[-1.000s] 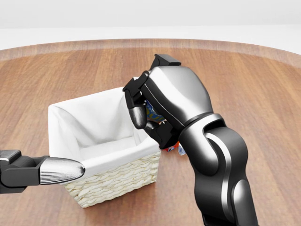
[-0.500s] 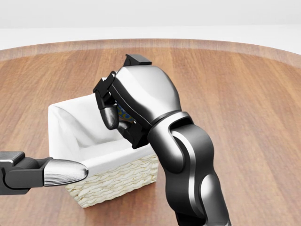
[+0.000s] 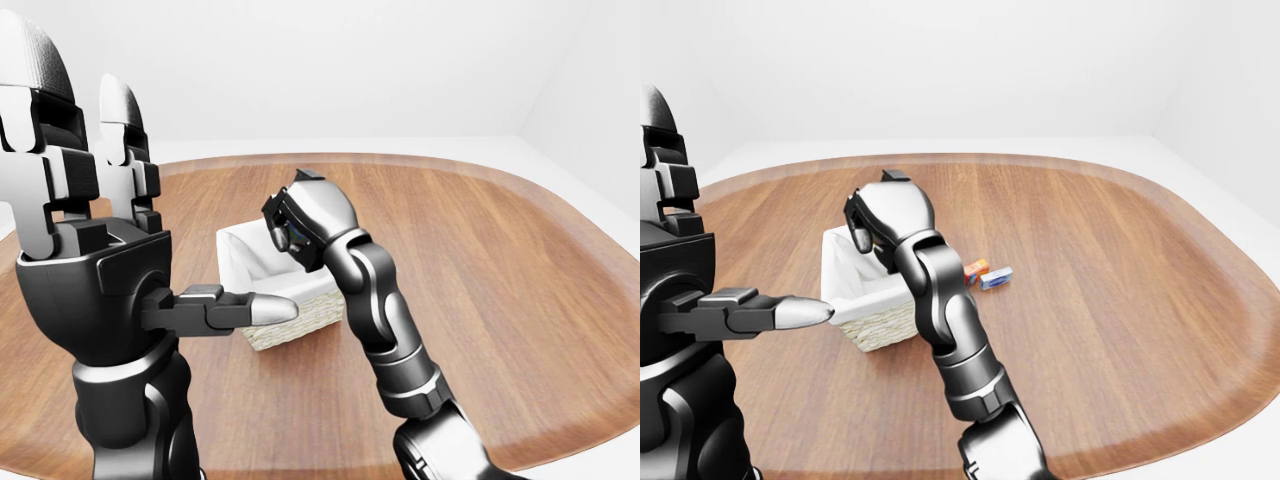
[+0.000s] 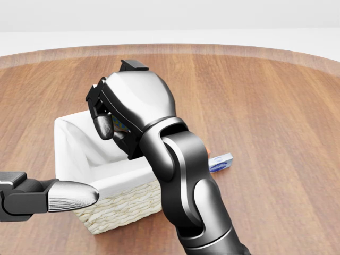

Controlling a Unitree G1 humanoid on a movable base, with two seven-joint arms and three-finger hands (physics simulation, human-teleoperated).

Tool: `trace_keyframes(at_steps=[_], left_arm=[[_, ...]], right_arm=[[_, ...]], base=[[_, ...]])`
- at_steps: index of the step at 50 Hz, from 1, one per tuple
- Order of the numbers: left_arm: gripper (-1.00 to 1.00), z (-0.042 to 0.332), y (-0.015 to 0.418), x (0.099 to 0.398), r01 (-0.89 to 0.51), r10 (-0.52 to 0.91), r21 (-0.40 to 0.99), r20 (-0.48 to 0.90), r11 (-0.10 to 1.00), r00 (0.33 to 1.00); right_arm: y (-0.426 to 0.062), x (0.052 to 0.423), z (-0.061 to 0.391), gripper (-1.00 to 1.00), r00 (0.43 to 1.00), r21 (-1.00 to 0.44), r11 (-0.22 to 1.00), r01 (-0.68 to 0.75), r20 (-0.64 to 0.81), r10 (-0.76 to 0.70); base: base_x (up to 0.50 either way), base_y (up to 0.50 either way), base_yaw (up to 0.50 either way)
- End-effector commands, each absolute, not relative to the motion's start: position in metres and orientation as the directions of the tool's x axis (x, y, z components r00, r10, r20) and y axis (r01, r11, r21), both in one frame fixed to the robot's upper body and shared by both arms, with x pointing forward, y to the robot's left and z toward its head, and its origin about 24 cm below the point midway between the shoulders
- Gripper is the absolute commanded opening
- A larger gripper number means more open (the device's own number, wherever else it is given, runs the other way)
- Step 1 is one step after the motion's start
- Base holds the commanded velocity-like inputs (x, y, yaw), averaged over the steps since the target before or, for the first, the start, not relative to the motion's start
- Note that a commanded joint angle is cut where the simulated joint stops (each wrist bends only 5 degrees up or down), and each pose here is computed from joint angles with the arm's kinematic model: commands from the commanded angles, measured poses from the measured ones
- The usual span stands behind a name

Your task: Pick up the alphabet soup and put it in the basket.

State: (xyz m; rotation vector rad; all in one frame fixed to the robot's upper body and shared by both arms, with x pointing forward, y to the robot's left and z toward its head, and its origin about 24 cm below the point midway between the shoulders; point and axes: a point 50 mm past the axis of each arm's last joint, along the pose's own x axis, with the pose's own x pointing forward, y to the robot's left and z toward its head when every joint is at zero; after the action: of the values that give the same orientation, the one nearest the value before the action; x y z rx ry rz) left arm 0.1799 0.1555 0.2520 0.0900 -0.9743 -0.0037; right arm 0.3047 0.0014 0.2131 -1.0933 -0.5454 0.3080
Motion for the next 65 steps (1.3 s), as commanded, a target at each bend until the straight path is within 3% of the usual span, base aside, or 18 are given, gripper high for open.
trace_keyframes(at_steps=[1, 36, 65], left_arm=[[1.0, 0.252, 0.155, 0.18, -0.032, -0.047, 0.078, 0.827, 0.996, 0.561], [1.0, 0.253, 0.156, 0.179, -0.032, -0.033, 0.061, 0.832, 0.998, 0.554], [1.0, 0.253, 0.156, 0.179, -0.02, -0.036, 0.057, 0.83, 0.998, 0.556]], right_arm=[[0.011, 0.308, 0.215, -0.92, 0.821, -0.898, 0.438, 0.046, 0.283, 0.495], [0.03, 0.345, 0.224, -0.94, 0.833, -0.924, 0.369, 0.098, 0.279, 0.478], [0.041, 0.343, 0.229, -0.97, 0.821, -0.938, 0.324, 0.123, 0.28, 0.498]], base=[[0.0, 0.0, 0.0], [0.0, 0.0, 0.0], [0.0, 0.0, 0.0]])
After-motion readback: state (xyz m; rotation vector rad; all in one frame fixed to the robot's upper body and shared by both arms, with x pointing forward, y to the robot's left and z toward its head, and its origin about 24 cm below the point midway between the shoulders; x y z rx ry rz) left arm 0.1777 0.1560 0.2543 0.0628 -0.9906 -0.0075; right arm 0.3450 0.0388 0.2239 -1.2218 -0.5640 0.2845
